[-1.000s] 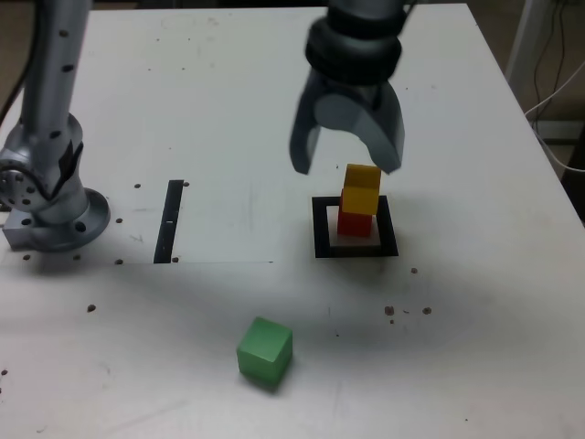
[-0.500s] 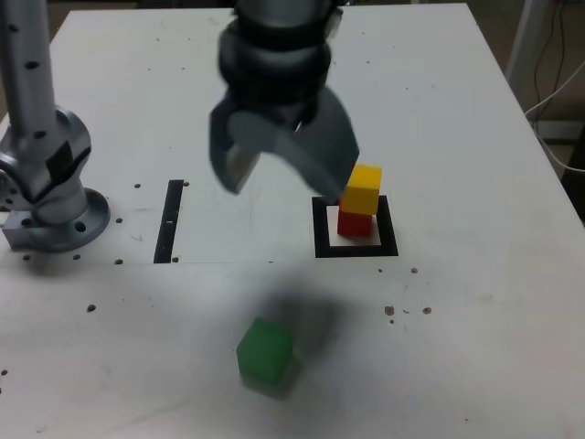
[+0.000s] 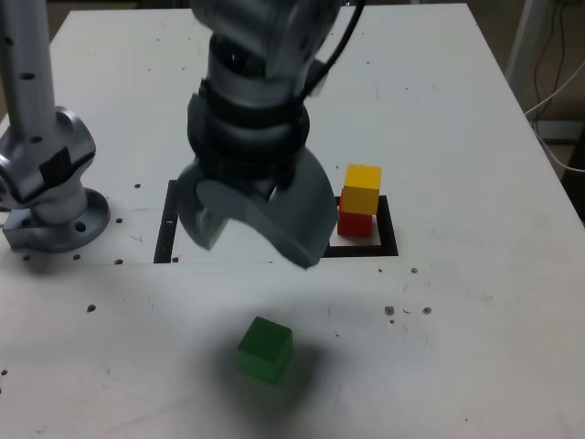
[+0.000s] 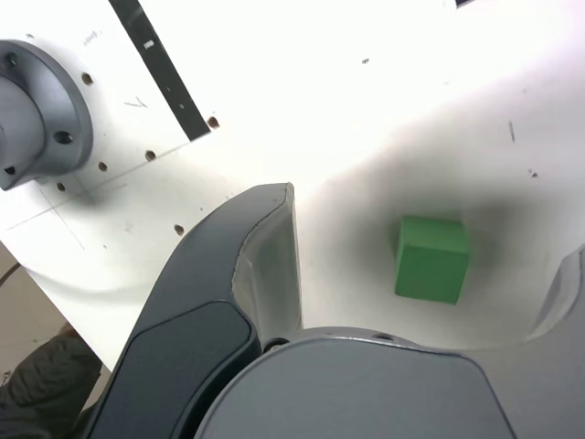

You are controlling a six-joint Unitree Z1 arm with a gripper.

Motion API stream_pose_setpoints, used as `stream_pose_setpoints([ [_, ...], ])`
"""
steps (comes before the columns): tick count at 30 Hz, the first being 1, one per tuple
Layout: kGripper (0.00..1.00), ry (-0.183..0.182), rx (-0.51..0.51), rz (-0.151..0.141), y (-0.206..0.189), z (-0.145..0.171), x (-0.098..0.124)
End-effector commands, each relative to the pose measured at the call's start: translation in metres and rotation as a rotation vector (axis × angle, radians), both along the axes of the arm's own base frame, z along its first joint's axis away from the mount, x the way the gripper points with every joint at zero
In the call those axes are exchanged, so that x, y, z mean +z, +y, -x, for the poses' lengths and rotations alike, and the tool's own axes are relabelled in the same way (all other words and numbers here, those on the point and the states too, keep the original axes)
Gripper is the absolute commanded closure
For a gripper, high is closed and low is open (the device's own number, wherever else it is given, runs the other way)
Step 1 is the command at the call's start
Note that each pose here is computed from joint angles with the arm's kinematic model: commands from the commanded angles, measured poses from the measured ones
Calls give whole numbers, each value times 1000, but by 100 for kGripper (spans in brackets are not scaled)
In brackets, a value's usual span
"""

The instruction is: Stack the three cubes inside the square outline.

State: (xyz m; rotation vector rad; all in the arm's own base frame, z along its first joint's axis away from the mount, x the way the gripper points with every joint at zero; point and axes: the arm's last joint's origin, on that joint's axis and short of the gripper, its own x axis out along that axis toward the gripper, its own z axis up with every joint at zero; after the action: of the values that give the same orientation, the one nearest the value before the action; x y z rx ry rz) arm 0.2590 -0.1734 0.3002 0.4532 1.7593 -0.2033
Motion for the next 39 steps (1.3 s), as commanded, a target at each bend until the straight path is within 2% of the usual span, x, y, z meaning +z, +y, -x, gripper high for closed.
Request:
stream_pose_setpoints([
  [1,1,-6,-10,10,-8,-2,-4],
  [6,1,-22,-27,44,-22,-4,-16],
  [12,1,36,34,52,-22,1,-37],
  [15,1,48,74,57,-22,4,-44],
  [21,1,18,114,77,-25,2,-61],
  [28,1,33,125,79,-26,5,-75],
  [35,3,29,110,122,-32,8,-81],
  [39,8,32,106,142,-35,8,-83],
])
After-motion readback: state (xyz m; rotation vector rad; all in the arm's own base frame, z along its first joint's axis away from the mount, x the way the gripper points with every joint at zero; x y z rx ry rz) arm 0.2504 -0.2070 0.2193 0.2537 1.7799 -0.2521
